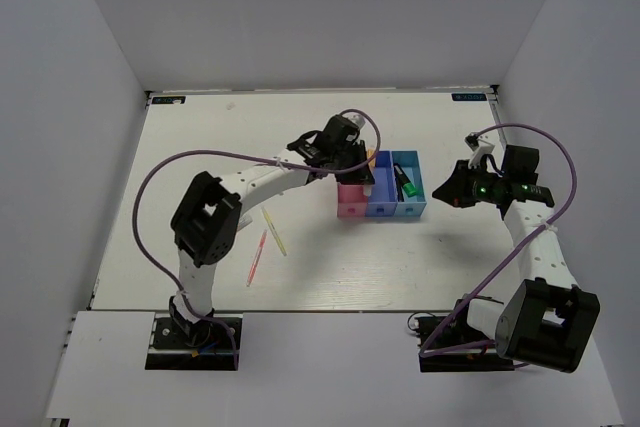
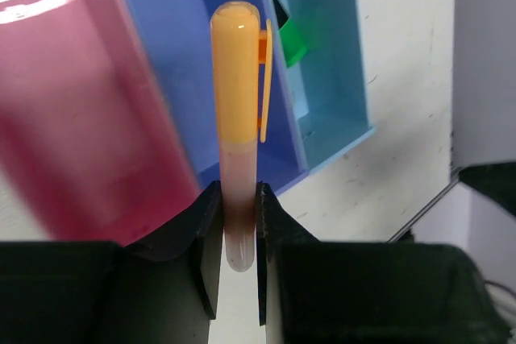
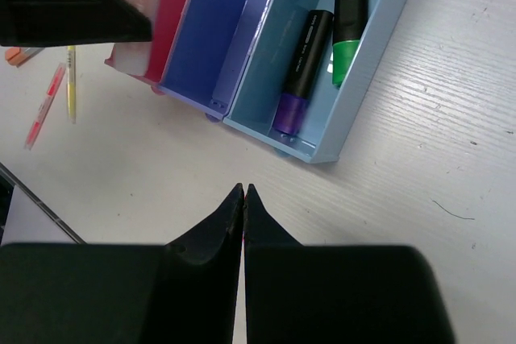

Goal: Sort the stationery into containers
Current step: Place the pen in the storage box.

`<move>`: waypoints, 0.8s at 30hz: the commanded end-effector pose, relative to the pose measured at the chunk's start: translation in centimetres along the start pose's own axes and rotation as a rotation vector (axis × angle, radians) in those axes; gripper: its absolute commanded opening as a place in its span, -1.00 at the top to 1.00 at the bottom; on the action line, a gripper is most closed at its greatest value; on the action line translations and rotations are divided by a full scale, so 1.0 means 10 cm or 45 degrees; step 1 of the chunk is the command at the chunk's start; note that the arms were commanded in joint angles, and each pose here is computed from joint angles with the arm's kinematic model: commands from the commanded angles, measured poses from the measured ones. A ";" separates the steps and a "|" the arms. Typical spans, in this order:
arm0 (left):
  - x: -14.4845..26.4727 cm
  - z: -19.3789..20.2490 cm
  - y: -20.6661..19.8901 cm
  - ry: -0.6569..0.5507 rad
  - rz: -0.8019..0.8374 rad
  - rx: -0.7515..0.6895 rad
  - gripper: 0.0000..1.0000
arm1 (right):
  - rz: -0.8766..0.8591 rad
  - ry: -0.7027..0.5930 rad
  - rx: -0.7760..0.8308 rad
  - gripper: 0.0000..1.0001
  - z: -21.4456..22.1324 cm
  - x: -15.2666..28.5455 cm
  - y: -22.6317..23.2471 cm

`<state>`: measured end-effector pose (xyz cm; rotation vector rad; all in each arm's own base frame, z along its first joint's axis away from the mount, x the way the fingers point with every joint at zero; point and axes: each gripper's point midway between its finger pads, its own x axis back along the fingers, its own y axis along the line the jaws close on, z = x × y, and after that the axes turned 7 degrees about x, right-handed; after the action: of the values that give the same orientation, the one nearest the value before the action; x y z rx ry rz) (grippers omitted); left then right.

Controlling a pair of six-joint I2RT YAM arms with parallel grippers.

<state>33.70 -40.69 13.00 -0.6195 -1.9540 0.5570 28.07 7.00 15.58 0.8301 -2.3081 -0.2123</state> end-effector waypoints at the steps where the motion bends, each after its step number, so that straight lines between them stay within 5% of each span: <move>1: -0.03 -0.24 -0.53 -0.087 0.178 0.118 0.95 | 0.026 -0.049 0.028 0.96 -0.16 0.05 -0.04; 9: -0.29 -0.21 -0.49 -0.081 0.139 0.193 0.72 | 0.009 -0.063 0.005 0.93 -0.17 0.07 -0.02; 13: -0.32 -0.20 -0.42 -0.088 0.099 0.194 0.26 | 0.008 -0.072 0.005 0.73 -0.19 0.09 -0.02; 18: -0.30 -0.21 -0.47 -0.083 0.099 0.184 -0.04 | -0.004 -0.084 0.001 0.62 -0.20 0.11 0.00; 22: -0.24 -0.24 -0.56 -0.083 0.104 0.152 -0.03 | -0.016 -0.088 -0.007 0.55 -0.20 0.12 0.01; 24: -0.15 -0.25 -0.64 -0.094 0.113 0.112 0.25 | -0.017 -0.091 -0.015 0.62 -0.20 0.13 0.00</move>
<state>35.65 -45.72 13.44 -0.5694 -1.9199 0.7350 28.15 6.34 15.92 0.8113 -2.3181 -0.2698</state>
